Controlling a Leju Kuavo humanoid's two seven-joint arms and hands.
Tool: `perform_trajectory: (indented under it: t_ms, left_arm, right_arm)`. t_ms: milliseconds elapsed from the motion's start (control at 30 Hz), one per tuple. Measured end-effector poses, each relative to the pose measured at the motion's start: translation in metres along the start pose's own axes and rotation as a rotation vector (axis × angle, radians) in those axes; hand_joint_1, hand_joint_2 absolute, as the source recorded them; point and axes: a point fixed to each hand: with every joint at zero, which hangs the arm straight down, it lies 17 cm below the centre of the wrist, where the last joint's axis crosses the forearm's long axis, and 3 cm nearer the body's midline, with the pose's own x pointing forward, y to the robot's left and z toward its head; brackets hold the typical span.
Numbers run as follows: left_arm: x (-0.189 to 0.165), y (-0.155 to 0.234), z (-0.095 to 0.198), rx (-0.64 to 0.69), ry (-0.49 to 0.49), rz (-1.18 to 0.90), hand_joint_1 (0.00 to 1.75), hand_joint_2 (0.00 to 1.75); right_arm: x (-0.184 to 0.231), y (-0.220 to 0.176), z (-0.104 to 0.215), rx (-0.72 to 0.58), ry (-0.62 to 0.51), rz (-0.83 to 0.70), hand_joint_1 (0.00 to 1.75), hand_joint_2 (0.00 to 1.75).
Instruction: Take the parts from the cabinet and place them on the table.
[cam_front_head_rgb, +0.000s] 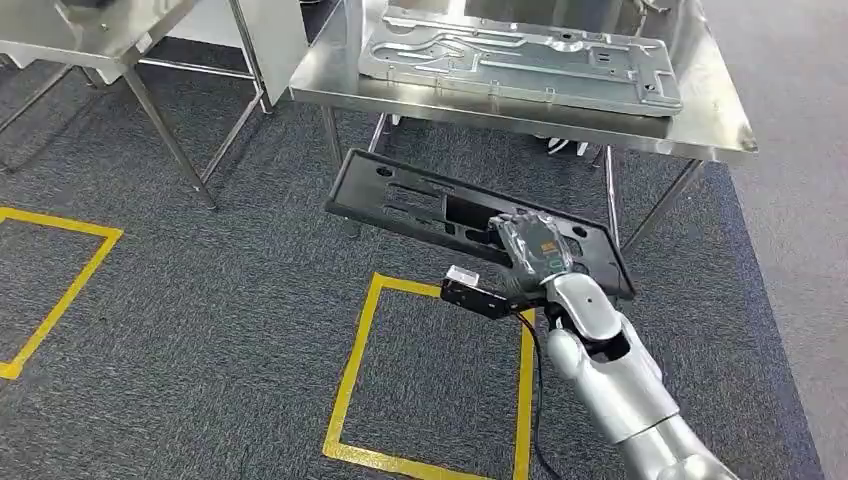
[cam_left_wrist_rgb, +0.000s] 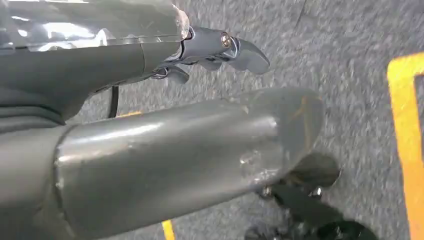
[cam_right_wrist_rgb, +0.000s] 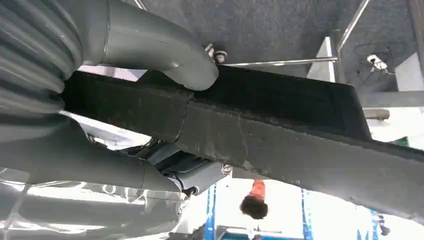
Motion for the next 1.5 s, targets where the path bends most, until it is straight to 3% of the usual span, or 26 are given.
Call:
perform_trajectory:
  t_ms: [167, 467, 1067, 1500]
  left_arm:
    - [0.0, -0.002, 0.001, -0.006, -0.001, 0.017, 0.0, 0.0]
    - [0.01, -0.011, 0.0, -0.02, -0.016, 0.036, 0.0, 0.0]
    - [0.002, -0.001, -0.001, 0.001, 0.006, 0.053, 0.0, 0.0]
    - [0.005, 0.004, -0.002, 0.012, 0.0, 0.06, 0.0, 0.0]
  right_arm:
    - [-0.005, 0.014, -0.014, 0.102, 0.009, 0.042, 1.75, 1.75]
    - [-0.021, -0.012, -0.042, 0.077, 0.021, 0.087, 1.75, 1.75]
    - [-0.026, -0.022, -0.049, 0.047, 0.047, 0.101, 1.75, 1.75]
    - [-0.053, -0.032, -0.049, 0.027, 0.112, 0.097, 1.75, 1.75]
